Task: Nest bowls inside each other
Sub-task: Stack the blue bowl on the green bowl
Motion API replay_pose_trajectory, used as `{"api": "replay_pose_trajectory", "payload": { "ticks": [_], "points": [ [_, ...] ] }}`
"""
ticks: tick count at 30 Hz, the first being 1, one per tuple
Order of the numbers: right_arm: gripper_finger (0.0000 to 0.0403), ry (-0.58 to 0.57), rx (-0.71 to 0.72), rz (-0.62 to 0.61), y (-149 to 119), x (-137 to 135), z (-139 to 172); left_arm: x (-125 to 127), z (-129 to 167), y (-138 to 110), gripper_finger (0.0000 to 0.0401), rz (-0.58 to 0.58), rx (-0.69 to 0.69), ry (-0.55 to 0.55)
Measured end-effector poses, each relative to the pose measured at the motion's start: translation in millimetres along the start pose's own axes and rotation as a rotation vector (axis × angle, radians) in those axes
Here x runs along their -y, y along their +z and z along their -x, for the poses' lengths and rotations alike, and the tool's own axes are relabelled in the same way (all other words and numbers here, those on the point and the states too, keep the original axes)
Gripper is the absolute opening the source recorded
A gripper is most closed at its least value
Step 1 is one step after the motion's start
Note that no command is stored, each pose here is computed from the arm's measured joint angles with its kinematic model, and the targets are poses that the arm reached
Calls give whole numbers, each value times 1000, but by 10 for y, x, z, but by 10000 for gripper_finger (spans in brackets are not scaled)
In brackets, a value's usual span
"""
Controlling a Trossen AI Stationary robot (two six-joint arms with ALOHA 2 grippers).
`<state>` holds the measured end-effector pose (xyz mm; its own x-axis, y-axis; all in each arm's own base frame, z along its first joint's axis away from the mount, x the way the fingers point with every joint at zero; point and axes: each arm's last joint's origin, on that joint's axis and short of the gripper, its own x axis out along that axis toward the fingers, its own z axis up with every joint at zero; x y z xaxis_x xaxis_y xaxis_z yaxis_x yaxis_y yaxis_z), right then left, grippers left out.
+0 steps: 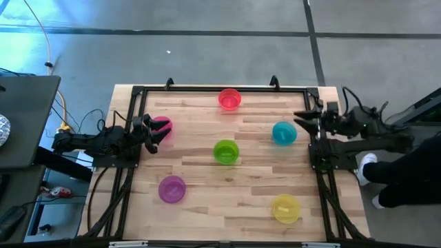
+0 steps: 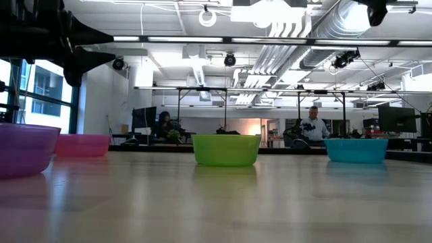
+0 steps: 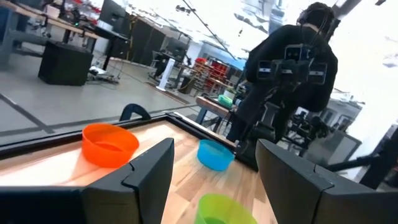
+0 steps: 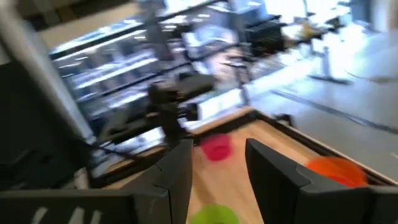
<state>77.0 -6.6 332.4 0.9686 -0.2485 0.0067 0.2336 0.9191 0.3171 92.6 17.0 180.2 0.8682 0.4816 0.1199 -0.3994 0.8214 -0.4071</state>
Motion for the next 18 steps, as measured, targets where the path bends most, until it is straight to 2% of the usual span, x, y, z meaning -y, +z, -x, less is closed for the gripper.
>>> {"api": "replay_pose_trajectory", "payload": {
  "ticks": [3,10,13,18],
  "points": [
    [140,-144,-63,-42,115,-36,-129,0,0,0,216,12,0,0],
    [140,-512,-346,-147,151,23,-479,-10,0,-23,216,15,-22,11],
    [140,-636,-429,-184,168,82,-611,-18,1,-43,216,5,-41,18],
    [140,-799,-487,-243,248,195,-779,-23,2,-59,216,-11,-57,22]
  ]
}}
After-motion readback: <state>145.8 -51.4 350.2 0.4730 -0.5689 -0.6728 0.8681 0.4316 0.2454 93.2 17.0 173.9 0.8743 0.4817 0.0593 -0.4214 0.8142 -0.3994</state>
